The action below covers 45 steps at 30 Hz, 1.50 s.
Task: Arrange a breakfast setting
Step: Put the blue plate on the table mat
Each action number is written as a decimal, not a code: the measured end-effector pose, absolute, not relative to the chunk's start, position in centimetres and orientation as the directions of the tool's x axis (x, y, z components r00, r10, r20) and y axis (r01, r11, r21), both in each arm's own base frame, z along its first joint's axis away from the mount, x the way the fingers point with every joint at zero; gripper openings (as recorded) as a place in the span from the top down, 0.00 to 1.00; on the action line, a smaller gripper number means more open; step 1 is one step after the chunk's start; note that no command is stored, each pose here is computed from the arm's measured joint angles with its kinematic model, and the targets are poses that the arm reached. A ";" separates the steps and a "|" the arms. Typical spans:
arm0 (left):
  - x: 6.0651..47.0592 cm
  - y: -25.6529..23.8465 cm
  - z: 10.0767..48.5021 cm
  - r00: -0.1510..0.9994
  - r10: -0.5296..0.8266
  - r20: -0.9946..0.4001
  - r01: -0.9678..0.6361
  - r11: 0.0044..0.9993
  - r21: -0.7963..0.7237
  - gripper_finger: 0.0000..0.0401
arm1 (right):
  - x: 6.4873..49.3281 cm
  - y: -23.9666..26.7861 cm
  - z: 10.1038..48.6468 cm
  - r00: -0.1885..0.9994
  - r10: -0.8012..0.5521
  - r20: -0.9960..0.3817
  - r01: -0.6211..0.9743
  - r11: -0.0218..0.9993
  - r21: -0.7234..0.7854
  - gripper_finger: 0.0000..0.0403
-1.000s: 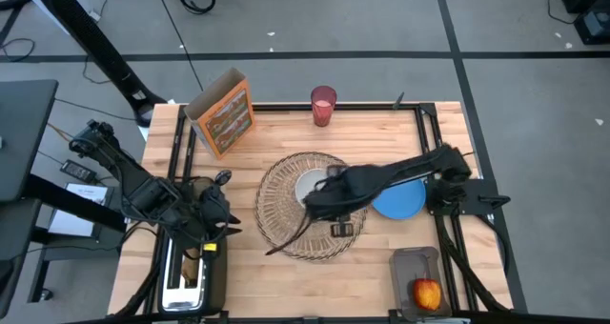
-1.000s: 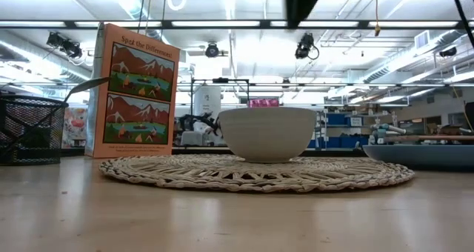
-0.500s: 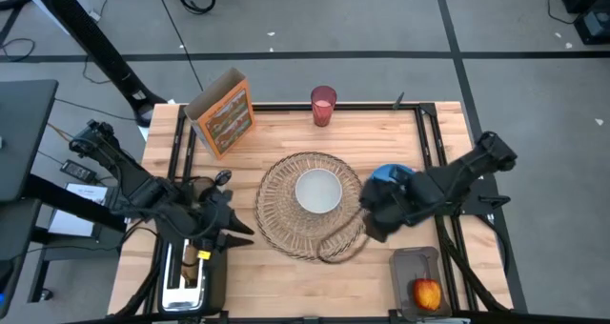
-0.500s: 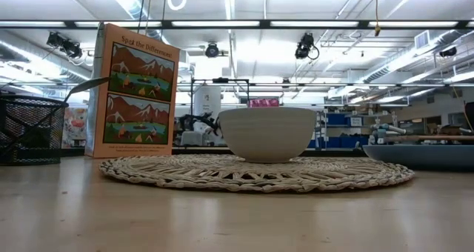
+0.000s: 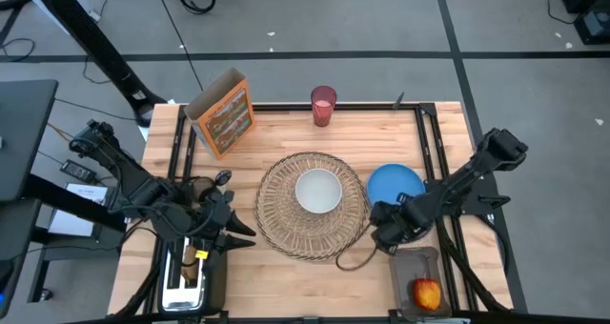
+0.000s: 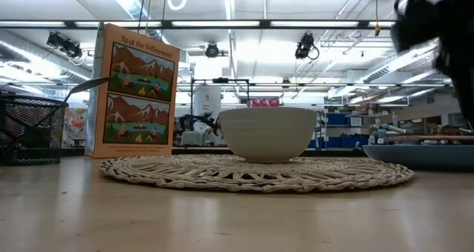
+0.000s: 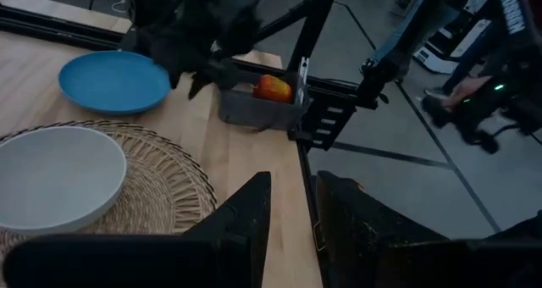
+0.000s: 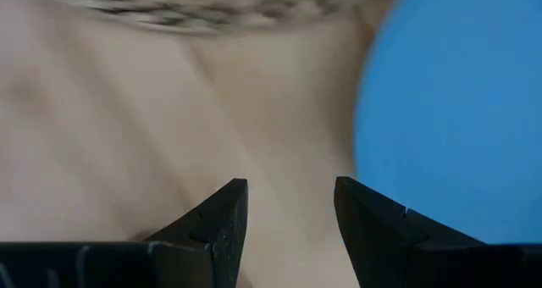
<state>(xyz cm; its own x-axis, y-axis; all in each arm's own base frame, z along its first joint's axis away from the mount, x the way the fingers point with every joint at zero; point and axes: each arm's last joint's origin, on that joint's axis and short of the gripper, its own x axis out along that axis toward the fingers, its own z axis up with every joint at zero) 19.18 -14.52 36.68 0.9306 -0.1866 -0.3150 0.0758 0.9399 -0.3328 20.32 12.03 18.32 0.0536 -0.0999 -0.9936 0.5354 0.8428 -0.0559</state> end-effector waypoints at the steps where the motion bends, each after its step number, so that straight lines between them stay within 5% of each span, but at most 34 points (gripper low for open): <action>1: 19.2 -14.5 36.7 0.931 -0.187 -0.315 0.076 0.940 -0.332 0.74 | 20.3 11.5 17.7 0.041 -0.102 -0.994 0.562 0.825 -0.062 0.55; 13: 19.8 -13.9 36.8 0.941 -0.155 -0.300 0.043 0.937 -0.347 0.74 | 21.3 7.6 16.0 0.024 -0.090 -0.996 0.588 0.807 -0.059 0.56; 45: 20.1 -14.1 38.1 0.968 -0.178 -0.175 0.089 0.901 -0.425 0.74 | 21.5 6.1 14.4 0.085 -0.086 -0.993 0.588 0.809 -0.020 0.86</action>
<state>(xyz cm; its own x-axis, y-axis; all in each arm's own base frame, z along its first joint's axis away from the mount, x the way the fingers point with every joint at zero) 20.05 -14.14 38.13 0.9683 -0.1784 -0.1748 0.0894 0.9009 -0.4247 21.52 6.13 14.37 0.0849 -0.0864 -0.9926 0.5875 0.8089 -0.0202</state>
